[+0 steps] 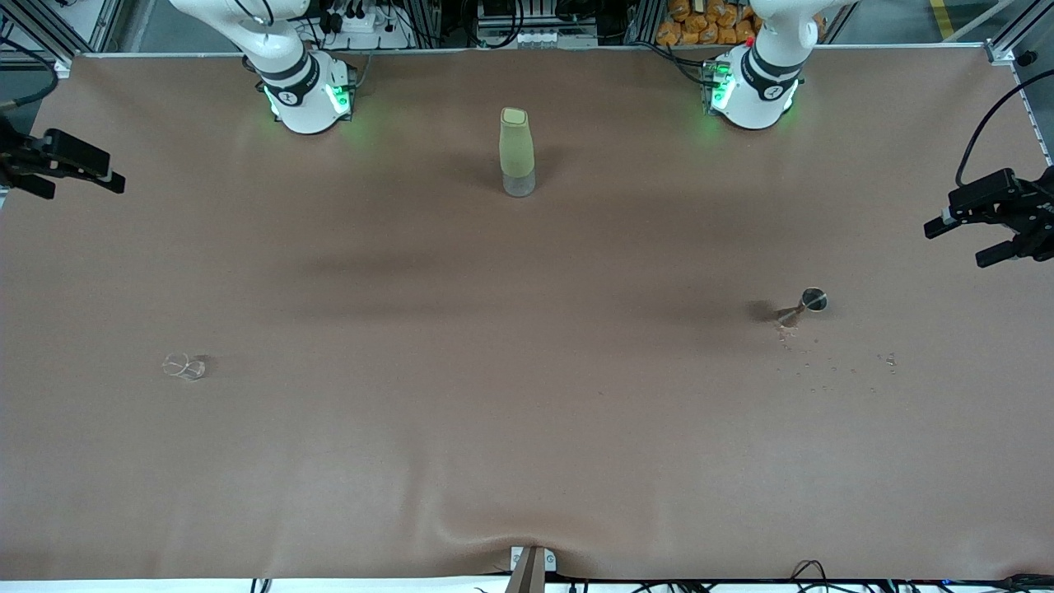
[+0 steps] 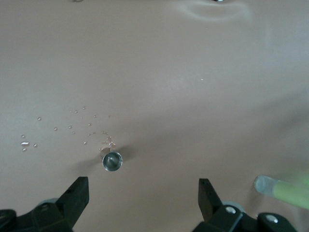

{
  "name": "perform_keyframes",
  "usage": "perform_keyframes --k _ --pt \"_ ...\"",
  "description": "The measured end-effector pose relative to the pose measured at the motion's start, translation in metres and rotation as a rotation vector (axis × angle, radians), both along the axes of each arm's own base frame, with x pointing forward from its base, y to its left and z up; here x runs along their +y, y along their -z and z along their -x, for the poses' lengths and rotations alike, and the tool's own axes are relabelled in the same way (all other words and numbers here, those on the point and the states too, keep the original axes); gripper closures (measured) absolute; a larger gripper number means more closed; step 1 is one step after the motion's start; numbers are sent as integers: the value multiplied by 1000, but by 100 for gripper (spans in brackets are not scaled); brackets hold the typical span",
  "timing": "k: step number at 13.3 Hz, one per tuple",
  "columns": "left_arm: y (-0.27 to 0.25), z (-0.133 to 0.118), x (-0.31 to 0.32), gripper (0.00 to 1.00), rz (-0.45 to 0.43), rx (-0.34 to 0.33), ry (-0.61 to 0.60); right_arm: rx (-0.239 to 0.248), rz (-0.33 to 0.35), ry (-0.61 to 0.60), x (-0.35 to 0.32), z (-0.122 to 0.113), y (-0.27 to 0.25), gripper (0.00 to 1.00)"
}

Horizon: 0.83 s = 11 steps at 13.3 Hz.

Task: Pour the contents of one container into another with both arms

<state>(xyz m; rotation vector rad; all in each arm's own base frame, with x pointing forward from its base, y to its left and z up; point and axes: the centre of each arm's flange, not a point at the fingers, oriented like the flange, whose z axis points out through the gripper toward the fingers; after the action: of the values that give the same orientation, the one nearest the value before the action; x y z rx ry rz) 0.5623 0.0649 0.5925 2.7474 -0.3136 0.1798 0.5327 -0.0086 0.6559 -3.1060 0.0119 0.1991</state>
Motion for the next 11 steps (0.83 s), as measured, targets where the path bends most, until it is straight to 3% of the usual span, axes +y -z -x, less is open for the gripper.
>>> perform_keyframes --k 2,6,8,11 --pt "-4 2 -15 0 -63 32 -44 5 56 19 8 7 1 0" --pt "-17 7 -51 0 -128 62 -142 -25 63 103 -37 7 2 0" --pt "-23 7 -56 0 -139 58 -182 -40 63 130 -60 6 5 0" --pt "-37 10 -57 0 -203 23 -207 -34 54 68 -73 4 12 0"
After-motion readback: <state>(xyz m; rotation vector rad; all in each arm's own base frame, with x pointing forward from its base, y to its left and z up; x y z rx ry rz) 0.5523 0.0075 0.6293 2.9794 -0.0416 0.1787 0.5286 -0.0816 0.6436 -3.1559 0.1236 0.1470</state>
